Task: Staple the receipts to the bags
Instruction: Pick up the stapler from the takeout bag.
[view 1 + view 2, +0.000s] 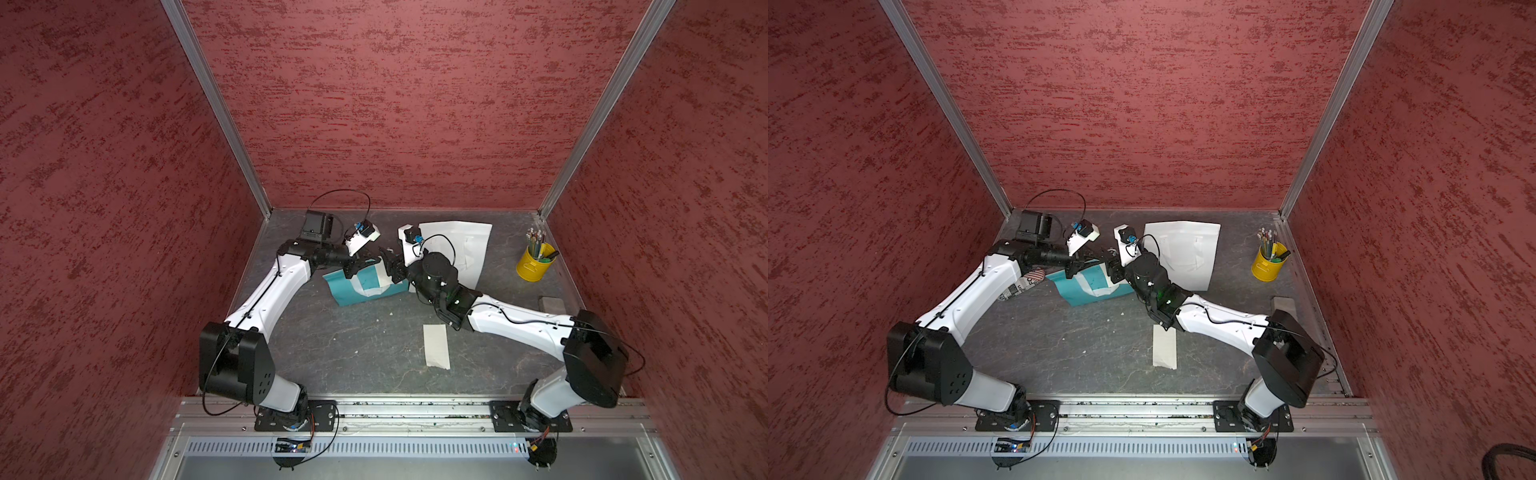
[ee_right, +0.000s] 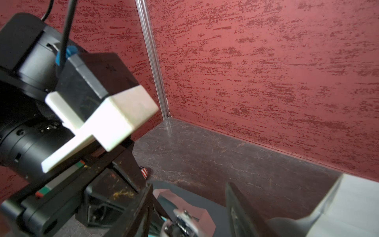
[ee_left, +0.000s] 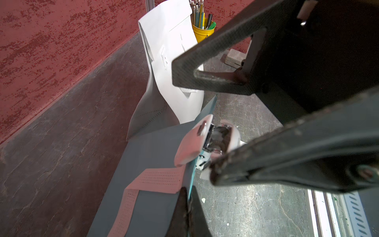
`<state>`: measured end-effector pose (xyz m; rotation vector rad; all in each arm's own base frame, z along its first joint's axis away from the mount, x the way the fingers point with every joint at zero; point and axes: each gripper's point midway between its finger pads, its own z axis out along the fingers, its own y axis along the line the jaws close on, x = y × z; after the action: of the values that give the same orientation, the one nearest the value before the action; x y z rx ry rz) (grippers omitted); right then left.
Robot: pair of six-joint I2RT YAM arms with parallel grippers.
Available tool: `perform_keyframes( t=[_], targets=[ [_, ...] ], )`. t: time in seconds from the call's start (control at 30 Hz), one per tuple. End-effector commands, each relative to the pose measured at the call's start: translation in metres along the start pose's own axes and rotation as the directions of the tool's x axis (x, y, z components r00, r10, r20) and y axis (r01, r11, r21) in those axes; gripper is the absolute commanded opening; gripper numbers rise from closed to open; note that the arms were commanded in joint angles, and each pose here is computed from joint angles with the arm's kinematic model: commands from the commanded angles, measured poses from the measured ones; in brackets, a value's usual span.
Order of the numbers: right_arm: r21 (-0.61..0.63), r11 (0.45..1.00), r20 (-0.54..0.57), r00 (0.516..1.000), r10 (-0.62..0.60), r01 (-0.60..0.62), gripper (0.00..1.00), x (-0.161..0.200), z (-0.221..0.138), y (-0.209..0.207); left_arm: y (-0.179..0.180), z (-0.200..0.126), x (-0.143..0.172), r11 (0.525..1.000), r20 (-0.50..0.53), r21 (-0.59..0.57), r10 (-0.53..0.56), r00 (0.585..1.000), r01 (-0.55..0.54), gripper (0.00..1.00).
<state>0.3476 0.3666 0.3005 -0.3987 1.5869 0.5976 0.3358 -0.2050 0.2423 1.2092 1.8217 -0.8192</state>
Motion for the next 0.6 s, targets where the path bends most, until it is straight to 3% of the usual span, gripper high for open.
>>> perform_keyframes(
  t=[0.0, 0.33, 0.57],
  targets=[
    [0.057, 0.997, -0.049, 0.997, -0.053, 0.056, 0.56, 0.009, 0.004, -0.003, -0.004, -0.004, -0.005, 1.0, 0.026, 0.006, 0.008, 1.0, -0.008, 0.0],
    [0.101, 0.988, -0.109, 0.989, -0.103, 0.114, 0.5, 0.023, 0.006, -0.007, -0.003, -0.004, -0.004, 1.0, 0.025, 0.006, 0.005, 1.0, -0.005, 0.0],
    [0.12, 0.985, -0.106, 0.988, -0.113, 0.125, 0.33, 0.021, 0.008, -0.009, -0.002, -0.003, -0.002, 1.0, 0.024, 0.007, 0.0, 1.0, 0.0, 0.0]
  ],
)
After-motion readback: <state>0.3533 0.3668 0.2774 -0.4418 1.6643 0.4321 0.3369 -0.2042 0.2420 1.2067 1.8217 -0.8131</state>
